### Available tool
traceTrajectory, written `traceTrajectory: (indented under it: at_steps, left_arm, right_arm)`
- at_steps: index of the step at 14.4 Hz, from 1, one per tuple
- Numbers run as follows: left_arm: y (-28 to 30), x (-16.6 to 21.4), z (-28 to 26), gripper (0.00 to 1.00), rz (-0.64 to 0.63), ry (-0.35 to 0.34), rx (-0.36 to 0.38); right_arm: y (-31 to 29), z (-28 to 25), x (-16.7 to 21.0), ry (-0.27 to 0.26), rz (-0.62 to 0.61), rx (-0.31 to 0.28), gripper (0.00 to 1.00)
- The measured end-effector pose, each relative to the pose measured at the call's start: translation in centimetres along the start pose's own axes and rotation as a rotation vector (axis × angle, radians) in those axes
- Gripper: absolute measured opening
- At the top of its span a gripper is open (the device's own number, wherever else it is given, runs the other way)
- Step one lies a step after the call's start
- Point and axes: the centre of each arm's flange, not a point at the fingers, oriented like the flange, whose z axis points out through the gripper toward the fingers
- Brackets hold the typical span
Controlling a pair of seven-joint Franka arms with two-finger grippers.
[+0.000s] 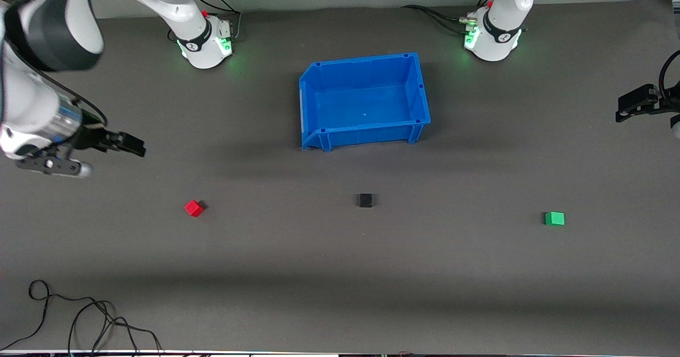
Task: Attach green and red cubes to black cube
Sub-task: 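Reach the right gripper down toward the red cube, then close the right gripper on the red cube while the left gripper reaches the green cube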
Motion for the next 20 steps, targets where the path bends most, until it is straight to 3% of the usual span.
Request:
traceTrajectory:
  at_steps: [3,6,8,10,13,20]
  left_arm:
    - [-0.1,0.0,0.0,1.0,-0.001,0.0,0.001]
    - [-0.4,-0.1,0.0,1.0,-0.036,0.001,0.002]
    - [-1.1,-0.3,-0.1,0.99,-0.144,0.002,0.002]
    - [-1.8,-0.6,0.1,0.96,-0.212,-0.007,0.002]
    - [-3.5,-1.1,1.2,0.96,-0.325,-0.066,0.003]
    - [-9.7,-0.5,5.8,1.0,-0.779,-0.131,0.005]
  right_arm:
    - [-0.2,6.4,-0.3,0.074,-0.002,0.017,1.0]
    - [-0.3,11.7,-0.3,0.022,0.006,0.012,1.0]
    - [0.1,15.8,0.5,-0.022,0.098,0.017,1.0]
    - [0.9,20.2,1.2,-0.06,0.277,0.027,1.0]
    - [0.3,23.3,2.0,-0.079,0.516,0.026,1.0]
    - [-1.4,25.2,4.9,-0.04,0.604,0.051,1.0]
